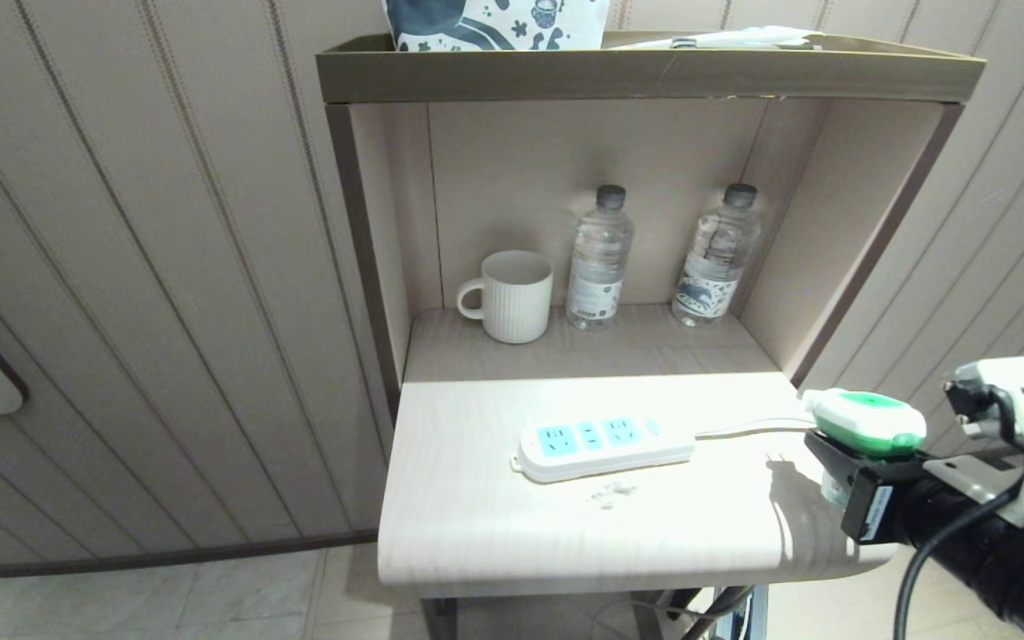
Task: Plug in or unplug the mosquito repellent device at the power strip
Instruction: Place the mosquito repellent liquid on the table
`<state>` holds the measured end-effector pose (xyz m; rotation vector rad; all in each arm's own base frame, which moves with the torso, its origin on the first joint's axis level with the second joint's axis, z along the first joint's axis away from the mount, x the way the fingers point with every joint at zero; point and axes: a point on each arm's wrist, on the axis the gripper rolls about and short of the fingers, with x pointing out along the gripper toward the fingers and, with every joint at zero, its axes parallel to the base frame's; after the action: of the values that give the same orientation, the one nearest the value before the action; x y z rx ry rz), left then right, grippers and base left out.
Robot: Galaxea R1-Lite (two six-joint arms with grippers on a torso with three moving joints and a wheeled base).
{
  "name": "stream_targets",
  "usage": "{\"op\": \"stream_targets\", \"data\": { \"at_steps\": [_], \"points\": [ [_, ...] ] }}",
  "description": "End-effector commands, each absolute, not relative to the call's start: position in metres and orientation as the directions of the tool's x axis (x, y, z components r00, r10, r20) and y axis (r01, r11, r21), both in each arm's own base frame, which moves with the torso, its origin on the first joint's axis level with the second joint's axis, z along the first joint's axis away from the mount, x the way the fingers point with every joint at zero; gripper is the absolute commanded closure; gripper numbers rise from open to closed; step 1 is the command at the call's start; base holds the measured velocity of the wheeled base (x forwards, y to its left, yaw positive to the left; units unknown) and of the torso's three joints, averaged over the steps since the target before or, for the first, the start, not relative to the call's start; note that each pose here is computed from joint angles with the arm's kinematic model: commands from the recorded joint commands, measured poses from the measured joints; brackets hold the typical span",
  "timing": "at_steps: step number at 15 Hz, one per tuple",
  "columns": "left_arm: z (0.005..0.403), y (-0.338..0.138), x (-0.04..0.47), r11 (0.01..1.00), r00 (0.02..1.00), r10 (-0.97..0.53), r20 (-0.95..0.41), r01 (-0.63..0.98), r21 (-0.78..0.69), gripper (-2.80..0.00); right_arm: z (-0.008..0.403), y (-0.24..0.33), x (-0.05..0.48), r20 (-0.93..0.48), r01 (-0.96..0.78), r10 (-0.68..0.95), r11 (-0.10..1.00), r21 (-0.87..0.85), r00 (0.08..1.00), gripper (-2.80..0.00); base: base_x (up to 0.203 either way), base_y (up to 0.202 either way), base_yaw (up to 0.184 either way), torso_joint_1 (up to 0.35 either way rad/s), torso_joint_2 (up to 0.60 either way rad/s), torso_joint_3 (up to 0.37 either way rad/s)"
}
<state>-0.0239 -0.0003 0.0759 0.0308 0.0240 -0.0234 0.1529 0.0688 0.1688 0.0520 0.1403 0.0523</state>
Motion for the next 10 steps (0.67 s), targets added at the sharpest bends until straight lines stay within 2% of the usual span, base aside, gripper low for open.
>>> {"op": "stream_targets", "data": {
  "at_steps": [1, 7, 10],
  "points": [
    [0.076, 0.000, -0.024, 0.999, 0.999, -0.023, -0.026, 0.024, 0.030, 0.00, 0.163, 0.066, 0.150, -0.128, -0.042, 0.050, 0.997, 0.059, 0.991, 0.00, 0.000, 0.000, 0.000, 0.000, 0.00, 0.000],
    [0.076, 0.000, -0.024, 0.999, 0.999, -0.023, -0.026, 0.024, 0.030, 0.00, 0.146, 0.062, 0.151, -0.075, -0.022, 0.027, 0.998, 0.066, 0.997, 0.00, 0.000, 0.000, 0.000, 0.000, 0.00, 0.000],
    [0.076, 0.000, -0.024, 0.999, 0.999, -0.023, -0.026, 0.024, 0.030, 0.00, 0.138, 0.046, 0.158, -0.050, 0.078, -0.076, 0.996, 0.052, 0.996, 0.00, 0.000, 0.000, 0.000, 0.000, 0.00, 0.000]
  ]
}}
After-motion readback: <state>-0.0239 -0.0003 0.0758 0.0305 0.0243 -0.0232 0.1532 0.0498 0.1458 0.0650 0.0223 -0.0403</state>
